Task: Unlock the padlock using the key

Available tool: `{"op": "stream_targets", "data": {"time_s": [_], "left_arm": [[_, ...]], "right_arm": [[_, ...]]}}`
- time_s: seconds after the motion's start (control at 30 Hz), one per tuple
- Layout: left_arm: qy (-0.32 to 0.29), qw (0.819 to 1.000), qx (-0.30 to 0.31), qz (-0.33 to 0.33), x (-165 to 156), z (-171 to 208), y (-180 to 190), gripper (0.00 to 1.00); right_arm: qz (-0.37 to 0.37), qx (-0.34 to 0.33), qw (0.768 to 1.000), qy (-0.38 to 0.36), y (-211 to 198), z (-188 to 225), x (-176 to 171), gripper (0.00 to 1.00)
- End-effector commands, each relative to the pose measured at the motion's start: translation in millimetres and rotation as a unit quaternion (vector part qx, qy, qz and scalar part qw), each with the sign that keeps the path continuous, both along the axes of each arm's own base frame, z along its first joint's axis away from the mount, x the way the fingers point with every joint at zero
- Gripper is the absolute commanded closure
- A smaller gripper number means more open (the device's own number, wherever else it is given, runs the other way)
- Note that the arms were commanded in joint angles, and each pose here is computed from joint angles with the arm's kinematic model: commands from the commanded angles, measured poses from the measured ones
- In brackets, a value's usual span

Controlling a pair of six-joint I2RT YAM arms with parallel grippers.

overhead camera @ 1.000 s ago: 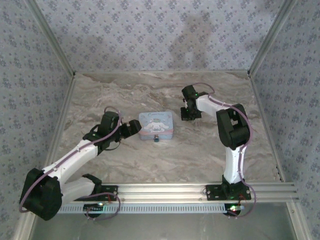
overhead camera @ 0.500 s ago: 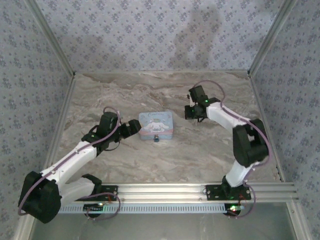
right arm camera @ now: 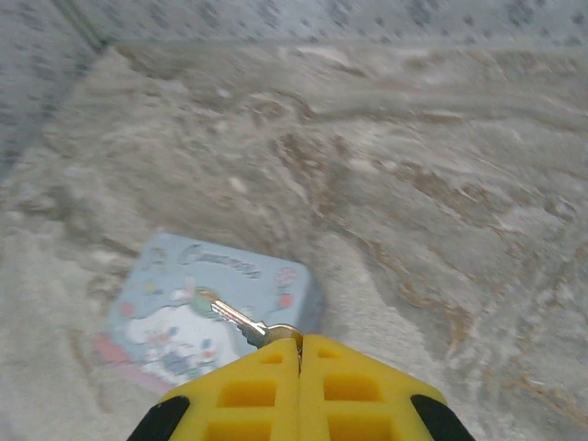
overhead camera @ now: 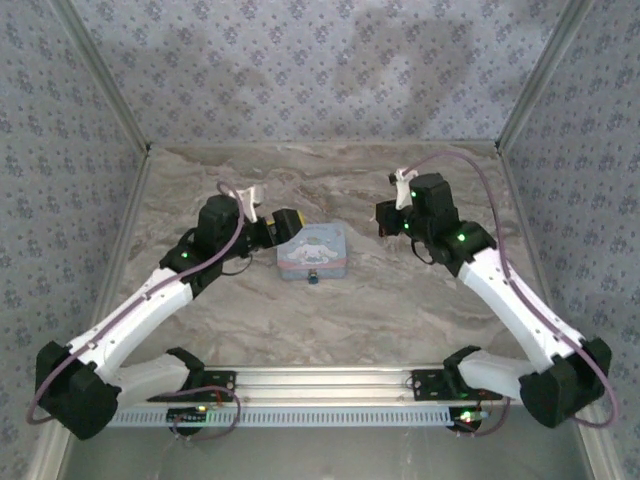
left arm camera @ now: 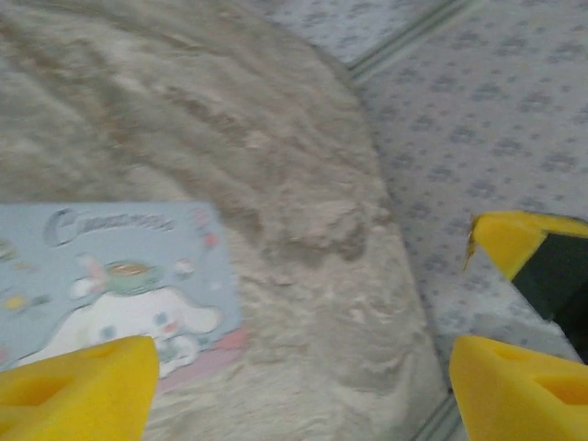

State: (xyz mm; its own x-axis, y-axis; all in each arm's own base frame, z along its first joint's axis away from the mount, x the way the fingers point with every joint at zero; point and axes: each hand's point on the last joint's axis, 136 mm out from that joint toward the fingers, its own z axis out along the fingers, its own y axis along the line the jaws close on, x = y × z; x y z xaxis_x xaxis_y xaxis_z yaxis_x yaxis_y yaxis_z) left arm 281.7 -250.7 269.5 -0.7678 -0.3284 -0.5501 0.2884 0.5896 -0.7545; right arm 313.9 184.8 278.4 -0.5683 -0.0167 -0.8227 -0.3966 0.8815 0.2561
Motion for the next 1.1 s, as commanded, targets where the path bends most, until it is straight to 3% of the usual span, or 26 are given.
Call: {"op": "stream_targets", "data": {"time_s": [0.0, 0.47, 0.63, 1.07], "left_arm": [[-0.032, 0.998, -0.036, -0.044, -4.1, 33.3, -25.6, 0.22], [-0.053, 0.987, -0.089, -0.120, -17.3, 77.2, -97.9, 0.37], [-0.044, 0.987, -0.088, -0.130, -20.4, 72.1, -106.2, 0.41], [-0.037, 0.983, -0.096, -0.151, -27.2, 73.0, -121.5, 0.62]], "right_arm": [[0.027, 0.019, 0.999, -0.011, 9.9, 11.6, -22.9, 1.00], [0.069, 0.033, 0.996, -0.048, 40.2, 32.1, -57.8, 1.00], [0.065, 0.039, 0.996, -0.056, 38.9, 38.2, -57.9, 1.00], [0.055, 0.055, 0.995, -0.067, 36.7, 46.3, -57.2, 1.00]]}}
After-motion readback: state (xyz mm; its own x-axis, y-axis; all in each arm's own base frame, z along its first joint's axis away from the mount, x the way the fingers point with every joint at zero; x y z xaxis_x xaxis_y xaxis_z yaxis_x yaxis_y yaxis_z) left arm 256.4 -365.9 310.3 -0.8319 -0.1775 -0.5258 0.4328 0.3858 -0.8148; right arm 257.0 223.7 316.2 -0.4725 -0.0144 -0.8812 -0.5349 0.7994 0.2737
